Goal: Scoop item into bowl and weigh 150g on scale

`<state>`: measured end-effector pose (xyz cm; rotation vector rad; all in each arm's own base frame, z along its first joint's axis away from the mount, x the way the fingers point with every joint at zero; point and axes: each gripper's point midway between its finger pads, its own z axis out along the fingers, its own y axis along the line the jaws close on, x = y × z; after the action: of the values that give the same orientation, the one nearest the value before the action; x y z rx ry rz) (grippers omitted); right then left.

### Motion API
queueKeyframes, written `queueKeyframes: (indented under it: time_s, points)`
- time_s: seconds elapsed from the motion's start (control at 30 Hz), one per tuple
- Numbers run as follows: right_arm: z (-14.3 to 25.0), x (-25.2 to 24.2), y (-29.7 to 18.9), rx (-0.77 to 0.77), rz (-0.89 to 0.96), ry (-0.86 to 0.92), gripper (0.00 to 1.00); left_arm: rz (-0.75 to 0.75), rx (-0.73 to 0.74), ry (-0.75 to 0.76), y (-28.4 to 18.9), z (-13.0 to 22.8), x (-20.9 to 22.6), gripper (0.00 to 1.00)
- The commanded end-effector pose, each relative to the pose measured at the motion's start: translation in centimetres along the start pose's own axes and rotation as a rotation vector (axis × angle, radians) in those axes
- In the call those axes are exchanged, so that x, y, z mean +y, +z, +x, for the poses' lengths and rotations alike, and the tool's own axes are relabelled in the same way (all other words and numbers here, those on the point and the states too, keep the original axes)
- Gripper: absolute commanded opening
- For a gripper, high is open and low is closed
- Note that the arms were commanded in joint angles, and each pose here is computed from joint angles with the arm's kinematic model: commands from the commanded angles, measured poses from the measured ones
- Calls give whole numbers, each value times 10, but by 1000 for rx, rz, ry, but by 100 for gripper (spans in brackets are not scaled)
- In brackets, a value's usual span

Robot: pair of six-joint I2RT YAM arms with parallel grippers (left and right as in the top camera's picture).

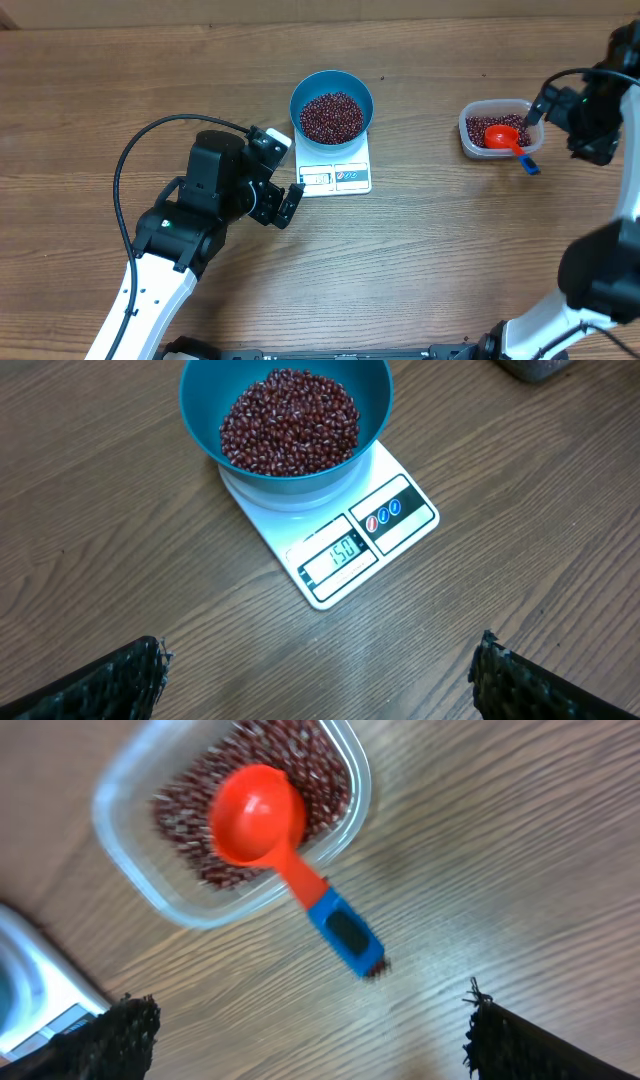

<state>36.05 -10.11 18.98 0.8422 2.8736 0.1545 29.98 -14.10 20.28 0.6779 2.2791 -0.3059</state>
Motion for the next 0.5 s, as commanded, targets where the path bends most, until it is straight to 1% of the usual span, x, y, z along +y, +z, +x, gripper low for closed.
queueKeyframes:
  time_s: [0.0,0.13,0.27,0.37,0.47]
  points:
    - [5,21,-63,-169,-36,-88,100,-9,-24,-4,-5,-9,1,100]
    - [26,50,-112,-293,-88,-222,100,-9,-24,-4,-5,-9,1,100]
    - [60,76,-152,-393,-153,-346,100,-9,-23,-4,-5,-9,1,100]
    - [86,86,-172,-429,-191,-407,100,-9,-24,-4,-5,-9,1,100]
    - [111,86,-183,-427,-223,-438,100,-9,-24,-4,-5,-9,1,99]
